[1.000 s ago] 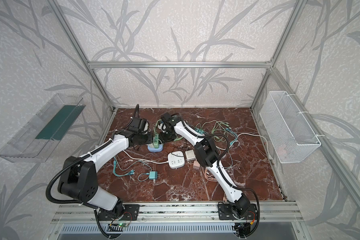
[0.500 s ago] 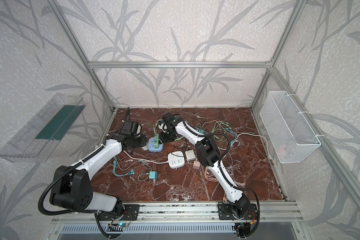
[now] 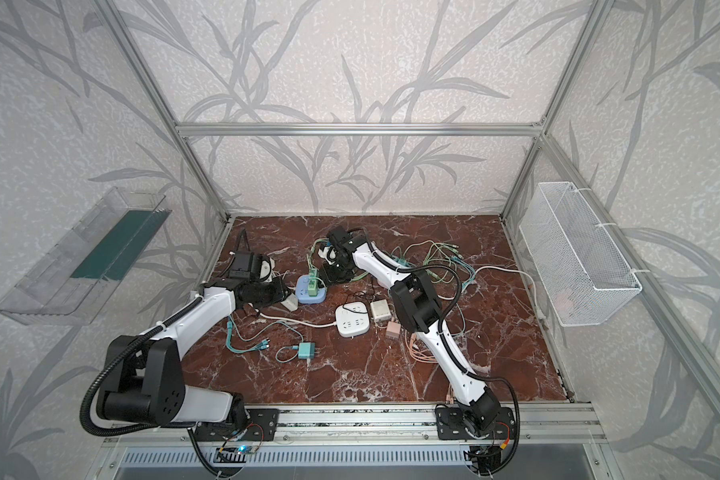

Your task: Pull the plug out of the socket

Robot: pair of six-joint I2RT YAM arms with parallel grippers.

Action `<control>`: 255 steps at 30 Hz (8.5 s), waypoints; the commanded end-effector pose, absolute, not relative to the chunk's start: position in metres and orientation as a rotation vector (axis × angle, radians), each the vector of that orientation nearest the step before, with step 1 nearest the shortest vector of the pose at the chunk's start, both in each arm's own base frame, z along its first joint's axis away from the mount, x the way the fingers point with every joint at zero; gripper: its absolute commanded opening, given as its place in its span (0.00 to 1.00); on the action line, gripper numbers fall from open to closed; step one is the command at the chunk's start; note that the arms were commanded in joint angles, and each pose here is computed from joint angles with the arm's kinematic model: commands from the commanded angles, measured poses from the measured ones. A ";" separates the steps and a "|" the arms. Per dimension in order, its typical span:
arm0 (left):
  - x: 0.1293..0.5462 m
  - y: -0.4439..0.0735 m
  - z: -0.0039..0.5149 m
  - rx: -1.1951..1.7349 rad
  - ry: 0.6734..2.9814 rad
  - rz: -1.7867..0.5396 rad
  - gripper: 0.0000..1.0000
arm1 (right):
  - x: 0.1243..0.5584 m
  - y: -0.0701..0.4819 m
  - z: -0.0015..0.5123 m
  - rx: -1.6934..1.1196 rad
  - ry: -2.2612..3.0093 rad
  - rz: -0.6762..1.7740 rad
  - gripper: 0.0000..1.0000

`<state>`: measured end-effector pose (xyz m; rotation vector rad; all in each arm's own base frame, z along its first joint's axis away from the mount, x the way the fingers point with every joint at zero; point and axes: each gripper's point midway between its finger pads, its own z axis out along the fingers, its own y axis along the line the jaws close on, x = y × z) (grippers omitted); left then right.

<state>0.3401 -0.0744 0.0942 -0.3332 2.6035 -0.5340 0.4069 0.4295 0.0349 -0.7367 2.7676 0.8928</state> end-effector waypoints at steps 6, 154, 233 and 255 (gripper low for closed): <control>0.338 -0.089 0.094 -0.329 2.594 -0.730 0.25 | 0.400 0.404 -0.018 -0.702 2.900 0.702 0.50; 0.392 -0.158 0.084 -0.008 2.570 -0.140 0.22 | 0.383 0.393 -0.005 -0.711 2.862 0.799 0.49; 0.354 -0.166 0.109 -0.013 2.530 -0.189 0.20 | 0.416 0.418 0.052 -0.599 2.665 0.928 0.65; 0.316 -0.168 0.071 0.012 2.675 -0.006 0.22 | 0.420 0.397 0.095 -0.499 2.552 1.037 0.77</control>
